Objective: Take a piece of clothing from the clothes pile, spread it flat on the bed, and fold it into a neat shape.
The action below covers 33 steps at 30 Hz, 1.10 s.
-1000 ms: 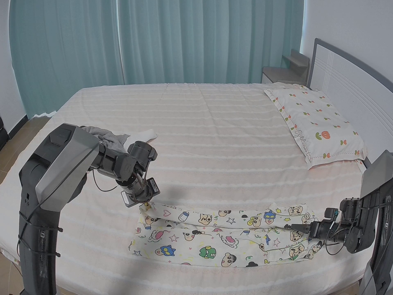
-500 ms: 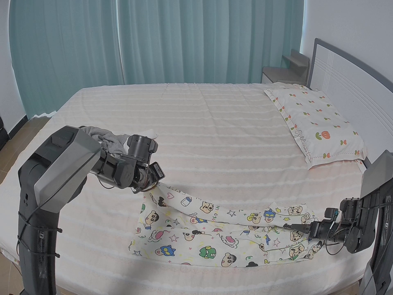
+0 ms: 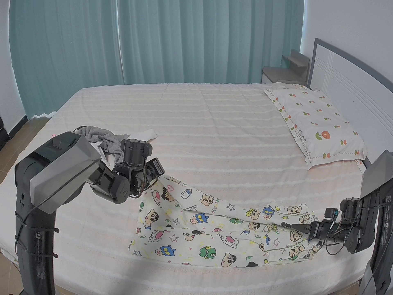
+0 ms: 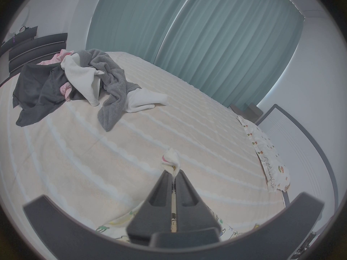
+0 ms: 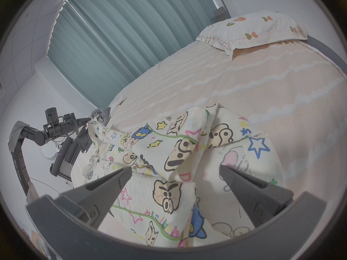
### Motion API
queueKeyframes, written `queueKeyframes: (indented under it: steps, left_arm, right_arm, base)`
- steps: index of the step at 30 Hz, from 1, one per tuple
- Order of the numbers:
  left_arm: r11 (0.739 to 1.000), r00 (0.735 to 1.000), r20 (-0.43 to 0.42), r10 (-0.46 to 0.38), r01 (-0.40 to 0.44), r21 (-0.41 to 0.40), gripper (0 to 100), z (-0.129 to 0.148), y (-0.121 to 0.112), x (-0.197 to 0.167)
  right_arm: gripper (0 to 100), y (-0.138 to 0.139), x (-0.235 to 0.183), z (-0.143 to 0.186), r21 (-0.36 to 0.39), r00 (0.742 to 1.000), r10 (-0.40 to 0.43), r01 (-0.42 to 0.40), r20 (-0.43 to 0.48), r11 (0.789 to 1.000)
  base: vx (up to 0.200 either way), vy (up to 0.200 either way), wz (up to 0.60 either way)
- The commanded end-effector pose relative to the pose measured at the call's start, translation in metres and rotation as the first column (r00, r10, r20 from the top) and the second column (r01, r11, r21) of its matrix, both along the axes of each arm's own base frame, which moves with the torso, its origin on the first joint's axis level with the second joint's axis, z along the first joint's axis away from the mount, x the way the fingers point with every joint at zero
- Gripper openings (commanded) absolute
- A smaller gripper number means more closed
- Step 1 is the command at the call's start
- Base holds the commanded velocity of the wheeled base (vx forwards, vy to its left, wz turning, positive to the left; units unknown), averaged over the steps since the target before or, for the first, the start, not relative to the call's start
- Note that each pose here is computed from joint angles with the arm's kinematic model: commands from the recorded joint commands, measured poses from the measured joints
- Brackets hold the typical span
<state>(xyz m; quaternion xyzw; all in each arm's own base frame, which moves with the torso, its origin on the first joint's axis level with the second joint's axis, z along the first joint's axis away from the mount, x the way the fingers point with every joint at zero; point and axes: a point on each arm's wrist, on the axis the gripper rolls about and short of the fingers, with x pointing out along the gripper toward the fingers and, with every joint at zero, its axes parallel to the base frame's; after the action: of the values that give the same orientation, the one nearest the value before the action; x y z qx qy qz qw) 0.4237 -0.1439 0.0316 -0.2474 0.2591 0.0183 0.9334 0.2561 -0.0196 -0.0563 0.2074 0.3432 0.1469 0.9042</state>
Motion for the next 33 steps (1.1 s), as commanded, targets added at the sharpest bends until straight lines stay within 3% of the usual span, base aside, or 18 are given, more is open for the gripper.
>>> queueKeyframes:
  steps: [1,16,24,33]
  left_arm:
    - [1.000,1.000,0.007,-0.003,0.003,0.001,0,0.000,0.000,-0.005]
    - [0.996,0.997,0.062,-0.054,0.050,0.070,0,-0.033,0.021,-0.065]
    - [0.994,0.997,0.036,-0.062,0.059,0.090,0,-0.046,0.031,-0.092]
    - [0.979,0.993,-0.059,-0.101,0.109,0.170,0,-0.062,0.039,-0.114]
  right_arm:
    - [100,0.000,0.001,0.001,-0.002,1.000,0.000,0.000,0.017,1.000]
    - [100,-0.001,0.001,0.001,-0.002,1.000,-0.001,0.001,0.017,1.000]
    - [100,-0.001,0.001,0.001,-0.002,1.000,-0.003,0.003,0.017,1.000]
    - [100,-0.001,0.001,0.001,-0.002,1.000,-0.003,0.003,0.017,1.000]
  base:
    - [0.000,0.000,0.00]
    - [0.000,0.000,0.00]
    - [0.000,0.000,0.00]
    - [0.000,0.000,0.00]
